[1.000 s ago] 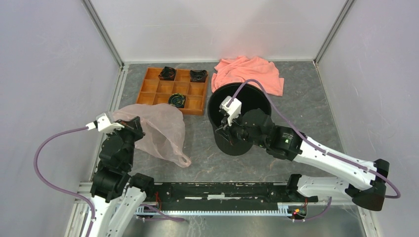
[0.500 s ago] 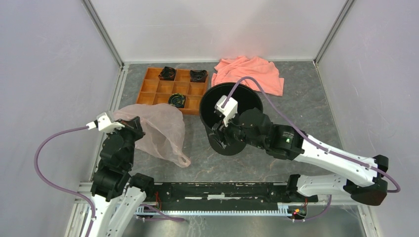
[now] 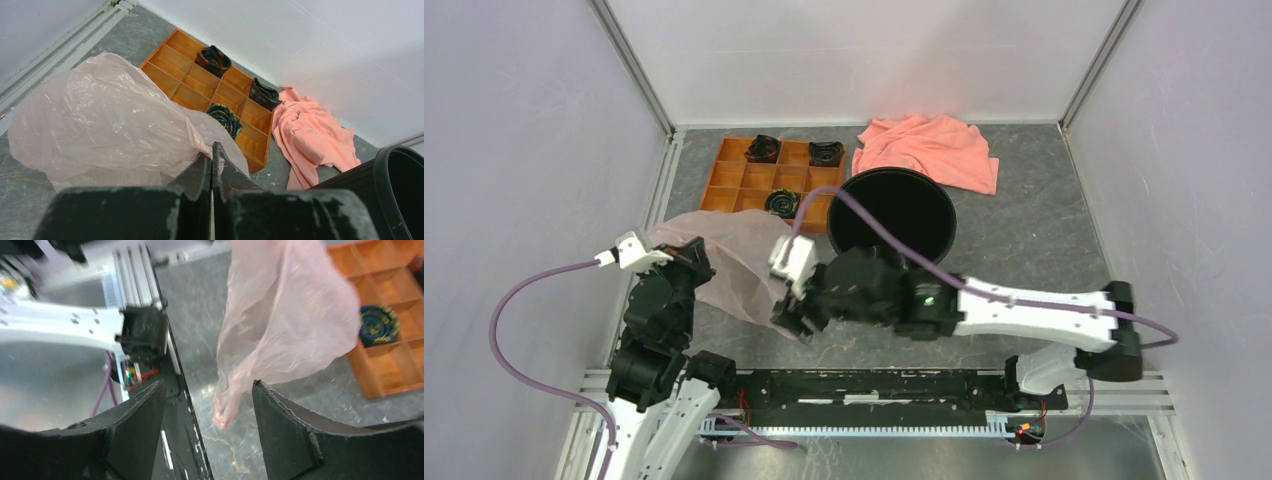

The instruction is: Put the trash bags into the trash bin

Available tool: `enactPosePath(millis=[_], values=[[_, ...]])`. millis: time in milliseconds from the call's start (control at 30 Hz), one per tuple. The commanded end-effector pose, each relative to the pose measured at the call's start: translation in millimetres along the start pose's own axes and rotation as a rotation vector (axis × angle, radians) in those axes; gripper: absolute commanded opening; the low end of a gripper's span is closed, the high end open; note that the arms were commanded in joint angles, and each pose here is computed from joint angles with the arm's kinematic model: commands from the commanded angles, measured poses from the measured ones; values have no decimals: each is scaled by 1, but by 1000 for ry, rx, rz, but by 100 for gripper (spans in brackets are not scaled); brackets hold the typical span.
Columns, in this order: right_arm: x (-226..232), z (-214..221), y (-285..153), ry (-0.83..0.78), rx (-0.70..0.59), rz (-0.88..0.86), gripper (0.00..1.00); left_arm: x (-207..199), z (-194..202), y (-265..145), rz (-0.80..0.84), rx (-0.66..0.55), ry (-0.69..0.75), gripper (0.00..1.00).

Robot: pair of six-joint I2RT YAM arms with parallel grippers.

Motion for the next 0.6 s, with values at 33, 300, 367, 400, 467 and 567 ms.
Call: enactPosePath(millis=[33,300,367,400,467,567], values=[[25,48,36,-108,222,161,72,1,-7,-1,-15,-44,-4,2],[26,123,62,-200,374,371,79,0,-5,0,-15,-35,0,2],[23,126,66,-217,376,433,79,0,-5,0,-14,-34,1,2],[22,131,68,-221,369,440,79,0,-5,0,-14,-35,1,2],[24,137,74,-205,324,430,74,0,-5,1,-15,-35,2,2],[27,135,81,-143,236,393,28,1,-6,-1,-16,-39,-2,2]])
Point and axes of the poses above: each gripper's point midway between its finger pads, its own y axis out along the fingers, its own x axis along the line the jaws close on, z = x × y, the point moved 9 cm from there along -y, back along the fingers, and after that the axes turned 8 degrees about -y, right-handed, at the moved point
